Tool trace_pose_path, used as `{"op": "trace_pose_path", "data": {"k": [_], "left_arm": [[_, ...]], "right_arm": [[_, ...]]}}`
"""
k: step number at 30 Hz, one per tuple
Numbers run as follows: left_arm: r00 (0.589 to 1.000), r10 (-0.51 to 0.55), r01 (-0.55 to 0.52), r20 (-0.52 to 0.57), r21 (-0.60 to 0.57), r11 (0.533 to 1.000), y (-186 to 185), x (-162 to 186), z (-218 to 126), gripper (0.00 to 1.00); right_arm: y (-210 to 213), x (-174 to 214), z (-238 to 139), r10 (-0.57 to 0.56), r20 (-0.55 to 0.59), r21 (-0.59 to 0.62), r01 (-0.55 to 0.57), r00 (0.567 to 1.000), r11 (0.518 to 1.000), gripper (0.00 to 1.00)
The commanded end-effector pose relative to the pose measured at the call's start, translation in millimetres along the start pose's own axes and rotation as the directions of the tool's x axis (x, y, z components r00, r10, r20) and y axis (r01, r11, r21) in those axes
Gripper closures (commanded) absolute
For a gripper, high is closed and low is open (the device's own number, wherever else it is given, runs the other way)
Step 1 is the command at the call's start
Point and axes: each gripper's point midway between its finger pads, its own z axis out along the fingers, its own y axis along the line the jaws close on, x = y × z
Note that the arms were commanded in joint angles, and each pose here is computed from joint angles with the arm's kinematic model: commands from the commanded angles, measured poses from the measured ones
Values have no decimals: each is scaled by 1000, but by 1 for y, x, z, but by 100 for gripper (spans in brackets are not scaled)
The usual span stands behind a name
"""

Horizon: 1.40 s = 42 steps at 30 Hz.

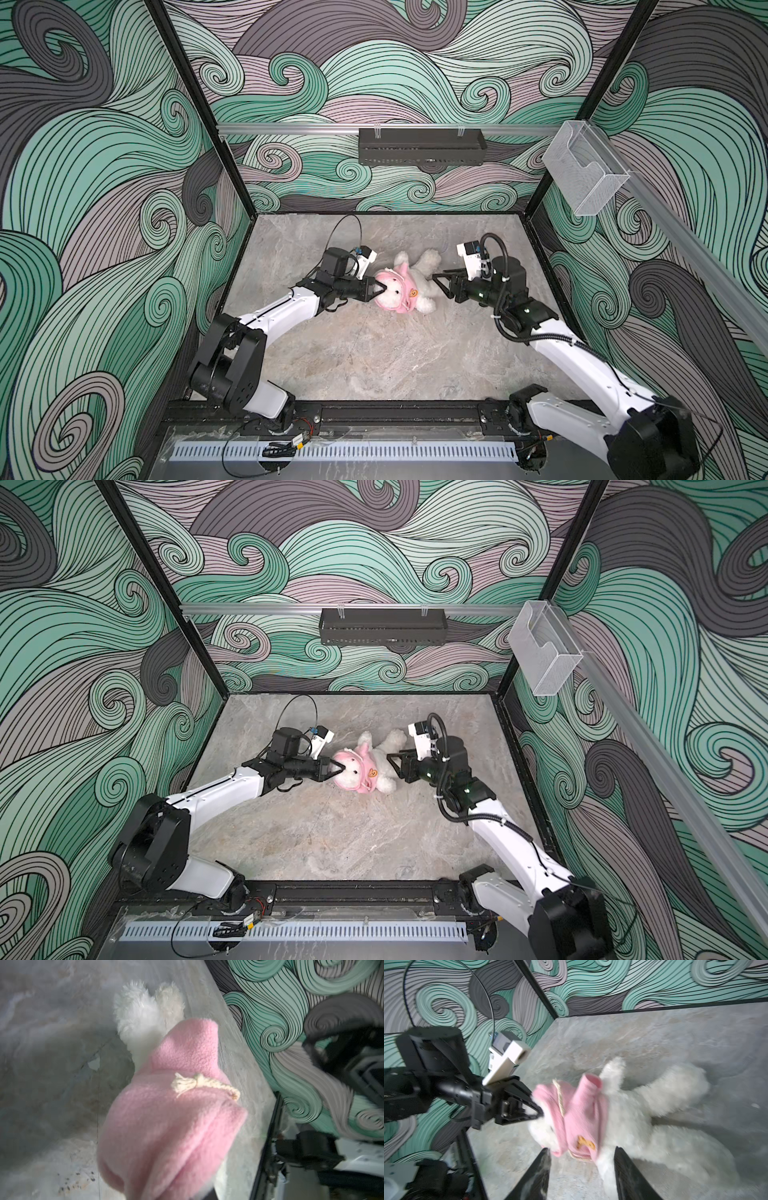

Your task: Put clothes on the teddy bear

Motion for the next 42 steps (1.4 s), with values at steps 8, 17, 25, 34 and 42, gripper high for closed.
{"op": "trace_pose_path", "data": {"k": [8, 17, 25, 34, 42], "left_arm": [[770, 632, -628, 90, -70, 775, -13, -8, 0, 100], [740, 668, -664, 83, -71, 744, -13, -11, 1, 100], [738, 671, -667, 74, -69, 742, -13, -10, 1, 100], [737, 672, -669, 69, -63, 741, -14, -8, 2, 100], [727, 686, -684, 38, -53, 728, -14, -2, 4, 100]], "right_arm": [[3, 28, 61, 231, -237, -208, -282, 944, 937, 70], [-34, 51, 65, 302, -201, -96, -326, 932, 941, 72], [-53, 65, 39, 302, -171, -10, -308, 938, 951, 66], [-31, 70, 67, 261, -220, -56, -280, 940, 958, 75], [-27, 70, 80, 255, -235, -67, -278, 938, 958, 73]]}}
